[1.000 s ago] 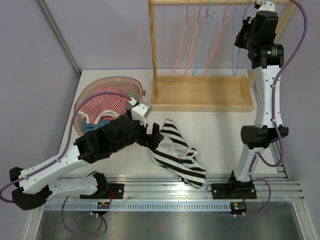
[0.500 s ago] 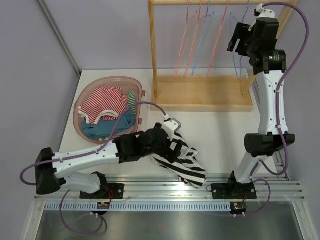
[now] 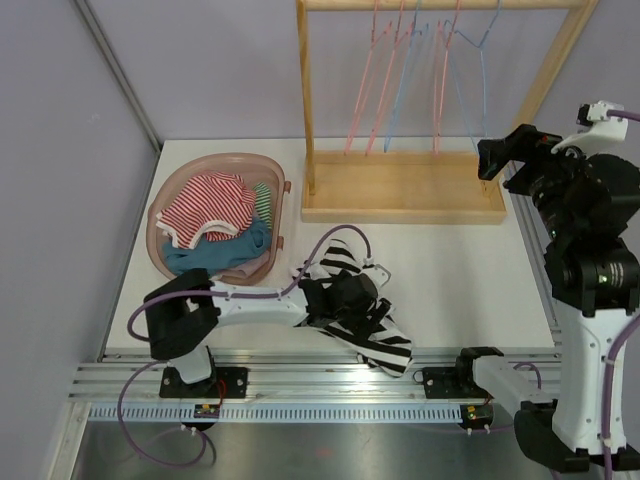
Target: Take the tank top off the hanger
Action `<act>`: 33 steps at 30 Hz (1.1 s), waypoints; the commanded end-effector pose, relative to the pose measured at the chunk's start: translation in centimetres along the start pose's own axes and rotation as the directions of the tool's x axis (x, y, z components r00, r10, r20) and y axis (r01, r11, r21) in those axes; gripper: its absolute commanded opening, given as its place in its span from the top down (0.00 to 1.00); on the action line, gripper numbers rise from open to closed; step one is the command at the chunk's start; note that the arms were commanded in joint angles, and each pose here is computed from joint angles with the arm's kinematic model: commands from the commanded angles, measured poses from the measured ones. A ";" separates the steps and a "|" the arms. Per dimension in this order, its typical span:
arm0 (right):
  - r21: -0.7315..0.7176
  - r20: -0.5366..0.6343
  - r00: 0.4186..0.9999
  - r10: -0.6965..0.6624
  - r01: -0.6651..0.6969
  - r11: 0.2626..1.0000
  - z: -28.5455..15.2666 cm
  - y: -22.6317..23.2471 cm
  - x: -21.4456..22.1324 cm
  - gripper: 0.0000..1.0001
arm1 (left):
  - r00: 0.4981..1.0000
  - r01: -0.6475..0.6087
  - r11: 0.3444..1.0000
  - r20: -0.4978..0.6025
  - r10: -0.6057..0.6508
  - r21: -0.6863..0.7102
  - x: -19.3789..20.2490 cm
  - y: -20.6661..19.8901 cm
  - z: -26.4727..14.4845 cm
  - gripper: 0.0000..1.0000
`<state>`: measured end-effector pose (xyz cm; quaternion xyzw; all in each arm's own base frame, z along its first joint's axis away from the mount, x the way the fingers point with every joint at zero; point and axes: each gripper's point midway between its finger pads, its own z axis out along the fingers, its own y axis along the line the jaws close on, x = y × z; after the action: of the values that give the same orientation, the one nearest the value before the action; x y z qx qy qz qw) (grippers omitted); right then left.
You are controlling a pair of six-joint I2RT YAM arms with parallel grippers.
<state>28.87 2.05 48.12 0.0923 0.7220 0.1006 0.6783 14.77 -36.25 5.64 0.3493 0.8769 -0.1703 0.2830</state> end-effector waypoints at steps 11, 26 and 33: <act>-0.351 0.075 0.996 0.041 -0.012 0.936 -8.1 5.6 0.1 0.01 | 0.996 0.086 0.995 0.041 -0.085 -0.047 -0.3 0.6 -0.9 1.00; -0.348 0.087 0.995 0.039 -0.007 0.937 -9.4 5.4 0.4 0.01 | 0.868 0.420 0.822 0.435 -0.240 -0.385 -10.0 17.5 -22.4 1.00; -0.352 0.089 0.995 0.042 -0.008 0.936 -9.1 5.4 0.4 0.00 | 0.809 0.543 0.691 0.518 -0.278 -0.477 -11.7 24.8 -29.2 1.00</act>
<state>19.57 7.09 49.02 -0.0126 0.6688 0.2279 0.7076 27.55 -13.57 30.90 0.0015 0.8674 -0.0410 0.4959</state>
